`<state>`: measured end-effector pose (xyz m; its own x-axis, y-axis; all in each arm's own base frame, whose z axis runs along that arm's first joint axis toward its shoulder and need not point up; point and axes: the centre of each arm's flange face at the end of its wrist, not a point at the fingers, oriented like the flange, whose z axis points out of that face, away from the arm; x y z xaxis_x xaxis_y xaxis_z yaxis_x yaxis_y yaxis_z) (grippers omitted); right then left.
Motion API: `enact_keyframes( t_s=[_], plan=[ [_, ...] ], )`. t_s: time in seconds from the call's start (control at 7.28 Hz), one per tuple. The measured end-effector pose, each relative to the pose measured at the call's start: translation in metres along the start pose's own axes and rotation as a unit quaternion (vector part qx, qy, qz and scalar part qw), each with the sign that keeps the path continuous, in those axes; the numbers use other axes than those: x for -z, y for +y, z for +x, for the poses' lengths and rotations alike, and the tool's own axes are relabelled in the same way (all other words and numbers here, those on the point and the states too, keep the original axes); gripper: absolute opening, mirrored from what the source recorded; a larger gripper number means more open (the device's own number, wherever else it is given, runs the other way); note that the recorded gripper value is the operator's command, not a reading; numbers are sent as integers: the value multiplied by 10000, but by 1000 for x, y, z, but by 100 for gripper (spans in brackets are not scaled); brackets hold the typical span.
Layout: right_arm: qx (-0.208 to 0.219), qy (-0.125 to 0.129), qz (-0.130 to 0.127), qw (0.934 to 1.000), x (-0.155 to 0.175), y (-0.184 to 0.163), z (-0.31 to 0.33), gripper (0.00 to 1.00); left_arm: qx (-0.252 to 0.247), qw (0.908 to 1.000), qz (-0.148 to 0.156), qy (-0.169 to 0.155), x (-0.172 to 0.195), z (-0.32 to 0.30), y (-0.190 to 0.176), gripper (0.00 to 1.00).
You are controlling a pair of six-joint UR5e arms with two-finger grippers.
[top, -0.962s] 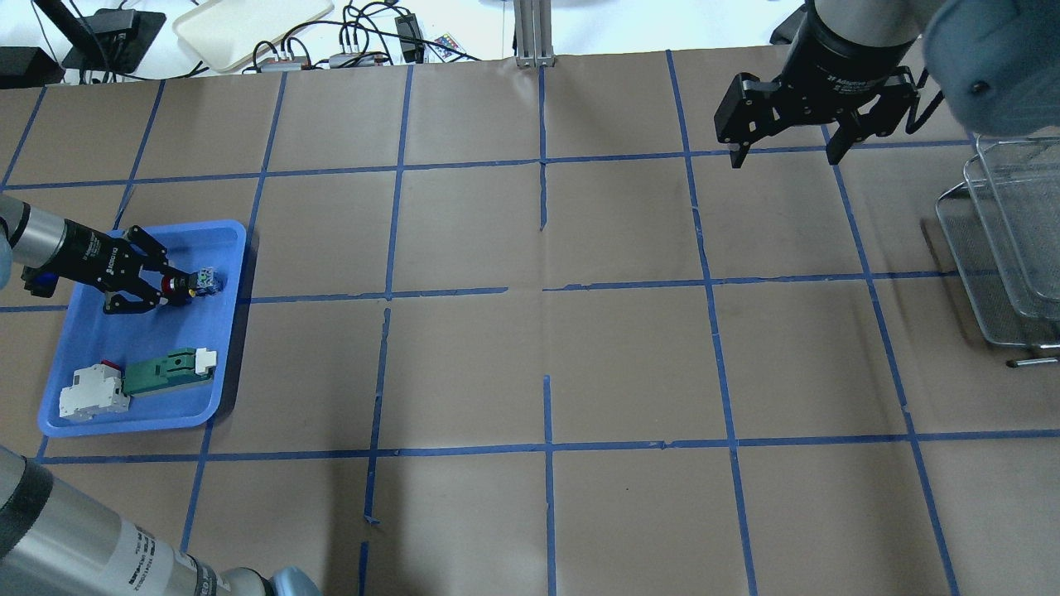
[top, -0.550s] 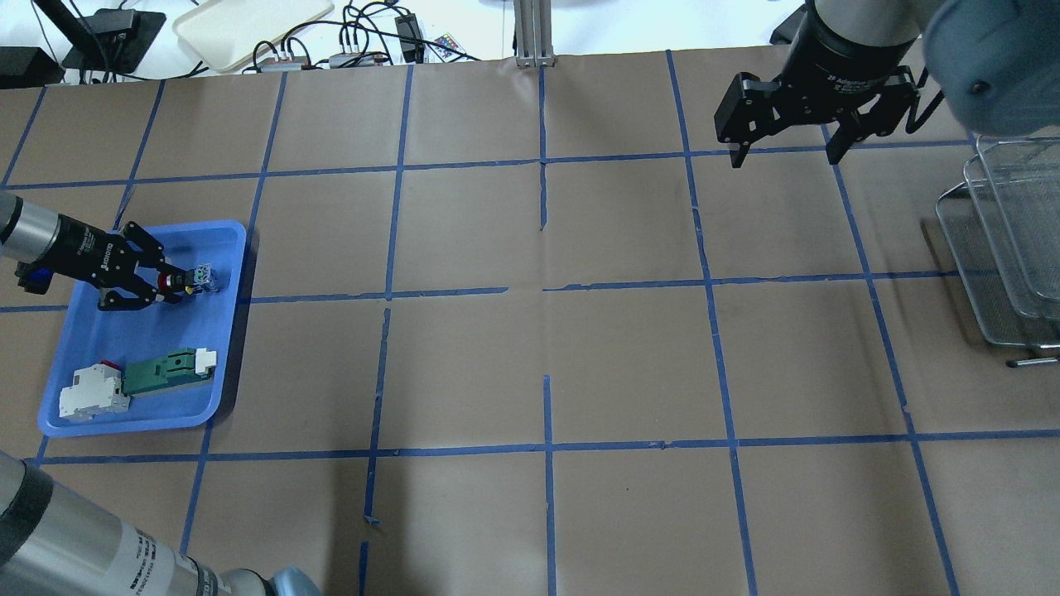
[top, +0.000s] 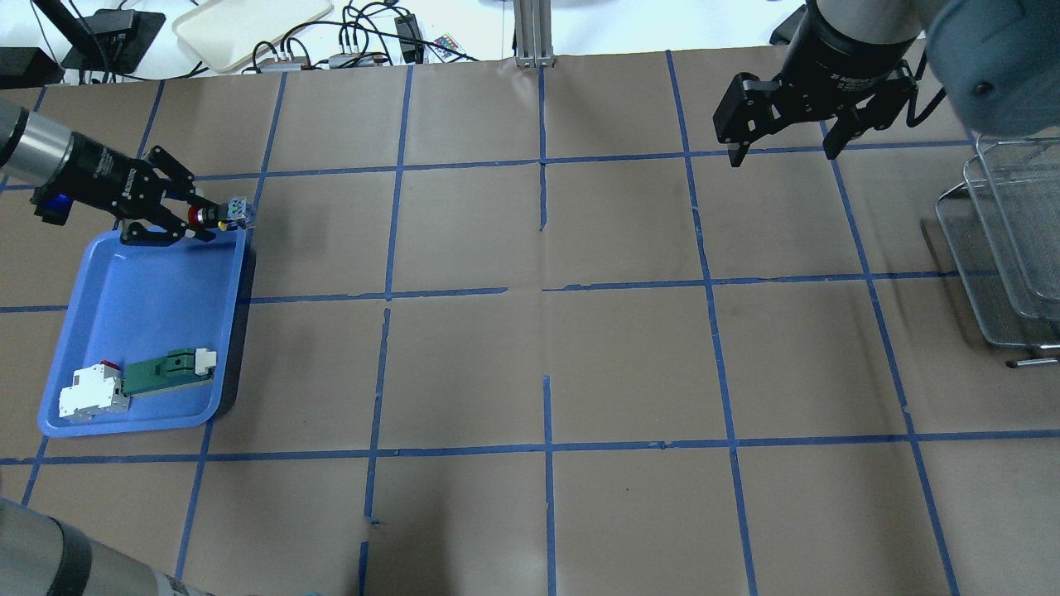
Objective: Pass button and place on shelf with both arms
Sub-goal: 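Lift the button and carry it toward the right gripper while the right gripper lowers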
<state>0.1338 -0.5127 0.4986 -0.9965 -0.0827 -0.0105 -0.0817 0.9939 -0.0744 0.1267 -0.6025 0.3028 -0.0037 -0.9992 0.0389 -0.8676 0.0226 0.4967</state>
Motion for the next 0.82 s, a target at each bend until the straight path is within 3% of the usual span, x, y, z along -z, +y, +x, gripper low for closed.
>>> enact_keyframes(
  t_s=[0.27, 0.41, 0.69, 0.82],
  plan=[
    [615, -534, 125, 9966, 5, -2, -9, 100, -48, 9999, -93, -95, -26, 5, 118, 0],
    [1065, -735, 199, 9914, 6, -3, -12, 100, -61, 9997, -149, -173, -42, 2, 173, 0],
    [2158, -780, 305, 9728, 6, -4, -12, 100, -21, 9996, -173, -215, -80, -11, 275, 0],
    [2732, -749, 349, 9584, 6, -4, -10, 100, 57, 9997, -180, -142, -98, -19, 319, 0]
  ],
)
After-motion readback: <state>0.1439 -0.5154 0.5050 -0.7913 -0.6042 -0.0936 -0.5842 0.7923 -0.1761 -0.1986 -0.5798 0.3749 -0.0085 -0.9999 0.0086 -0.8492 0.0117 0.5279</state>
